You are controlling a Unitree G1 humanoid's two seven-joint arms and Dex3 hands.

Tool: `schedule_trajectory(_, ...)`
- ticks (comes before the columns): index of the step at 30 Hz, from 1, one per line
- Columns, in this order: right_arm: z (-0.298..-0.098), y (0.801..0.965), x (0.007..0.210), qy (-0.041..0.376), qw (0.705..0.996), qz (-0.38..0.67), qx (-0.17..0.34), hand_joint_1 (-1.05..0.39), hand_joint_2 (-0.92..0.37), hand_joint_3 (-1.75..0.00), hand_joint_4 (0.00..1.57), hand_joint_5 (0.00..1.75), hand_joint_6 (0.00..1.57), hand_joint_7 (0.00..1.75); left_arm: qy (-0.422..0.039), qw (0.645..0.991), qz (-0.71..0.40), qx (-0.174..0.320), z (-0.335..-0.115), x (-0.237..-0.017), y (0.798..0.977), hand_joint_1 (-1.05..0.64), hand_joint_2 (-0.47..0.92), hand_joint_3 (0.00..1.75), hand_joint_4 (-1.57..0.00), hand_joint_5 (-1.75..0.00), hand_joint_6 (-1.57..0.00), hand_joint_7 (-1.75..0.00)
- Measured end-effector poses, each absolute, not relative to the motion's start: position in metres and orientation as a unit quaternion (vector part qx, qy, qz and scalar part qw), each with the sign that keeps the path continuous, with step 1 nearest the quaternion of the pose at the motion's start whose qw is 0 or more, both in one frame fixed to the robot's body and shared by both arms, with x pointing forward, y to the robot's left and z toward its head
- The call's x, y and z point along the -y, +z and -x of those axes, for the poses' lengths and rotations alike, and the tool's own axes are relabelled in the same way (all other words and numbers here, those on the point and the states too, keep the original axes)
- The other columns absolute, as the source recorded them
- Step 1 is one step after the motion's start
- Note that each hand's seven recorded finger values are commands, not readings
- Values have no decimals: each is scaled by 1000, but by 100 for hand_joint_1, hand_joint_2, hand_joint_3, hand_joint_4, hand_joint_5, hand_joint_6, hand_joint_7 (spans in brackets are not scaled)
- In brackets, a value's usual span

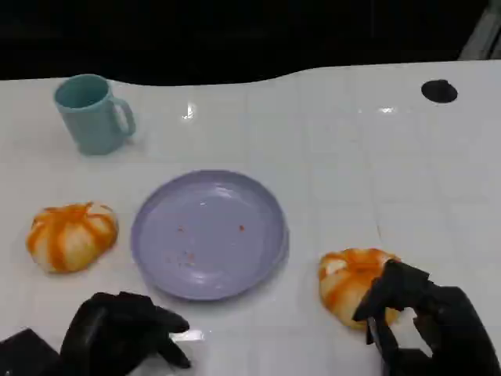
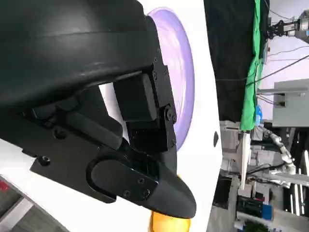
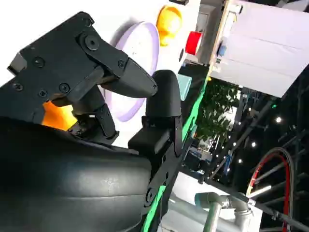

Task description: Grasp the bread from the table and place it into the plate.

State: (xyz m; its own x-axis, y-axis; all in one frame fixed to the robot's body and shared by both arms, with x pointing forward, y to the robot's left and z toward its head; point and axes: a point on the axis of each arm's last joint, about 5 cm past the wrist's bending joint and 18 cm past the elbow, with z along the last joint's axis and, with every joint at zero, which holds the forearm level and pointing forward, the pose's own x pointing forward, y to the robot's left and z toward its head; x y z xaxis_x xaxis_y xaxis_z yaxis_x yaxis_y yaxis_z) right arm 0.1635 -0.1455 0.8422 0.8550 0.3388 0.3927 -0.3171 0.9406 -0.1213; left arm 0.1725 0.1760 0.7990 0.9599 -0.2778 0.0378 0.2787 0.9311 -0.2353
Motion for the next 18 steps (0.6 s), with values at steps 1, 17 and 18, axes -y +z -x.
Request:
schedule_trajectory(1,-164,842,146,170,963,26,209,-34,-47,-116,82,175,78,146,-142,983,120,2,-172,-176,799,-105,89,0,-148,-66,-157,-20)
schedule_trajectory(17,-164,842,146,174,962,24,208,-33,-47,-115,82,175,79,144,-140,983,121,2,-172,-176,799,-105,88,0,-149,-66,-157,-20)
schedule_trajectory(18,-164,842,146,174,962,25,209,-33,-47,-115,81,175,79,144,-140,983,120,2,-172,-176,799,-105,88,0,-149,-66,-157,-20)
